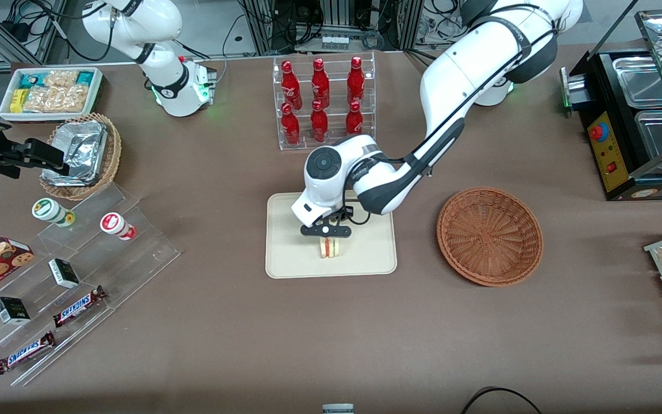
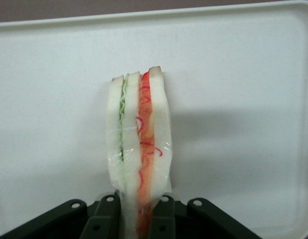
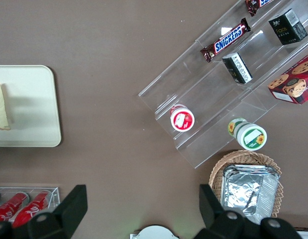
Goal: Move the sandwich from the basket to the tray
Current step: 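Carry the sandwich over the cream tray and lower it down, then open the left gripper to release the sandwich onto the tray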
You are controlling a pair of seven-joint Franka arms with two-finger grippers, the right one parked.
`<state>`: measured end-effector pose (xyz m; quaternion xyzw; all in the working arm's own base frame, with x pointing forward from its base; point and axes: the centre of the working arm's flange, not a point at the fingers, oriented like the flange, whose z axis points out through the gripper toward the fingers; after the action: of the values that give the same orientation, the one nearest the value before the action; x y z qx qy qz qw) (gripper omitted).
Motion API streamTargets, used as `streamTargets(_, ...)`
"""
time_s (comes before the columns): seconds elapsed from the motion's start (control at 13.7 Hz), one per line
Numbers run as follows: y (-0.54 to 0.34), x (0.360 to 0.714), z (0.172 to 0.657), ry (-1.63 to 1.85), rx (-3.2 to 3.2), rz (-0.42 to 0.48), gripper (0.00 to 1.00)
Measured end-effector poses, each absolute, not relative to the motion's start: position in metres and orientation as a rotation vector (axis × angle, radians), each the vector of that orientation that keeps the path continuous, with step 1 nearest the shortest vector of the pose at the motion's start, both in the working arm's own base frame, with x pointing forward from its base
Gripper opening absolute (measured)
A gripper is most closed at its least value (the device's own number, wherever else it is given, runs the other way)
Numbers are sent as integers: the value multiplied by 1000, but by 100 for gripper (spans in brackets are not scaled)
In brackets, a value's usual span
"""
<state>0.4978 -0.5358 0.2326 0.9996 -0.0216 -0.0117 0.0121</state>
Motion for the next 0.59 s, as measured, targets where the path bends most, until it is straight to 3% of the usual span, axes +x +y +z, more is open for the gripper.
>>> streamTargets(0.15, -536, 499, 233, -61, 3115, -32, 33)
streamTargets(0.59, -535, 508, 271, -39, 3122, 19, 96)
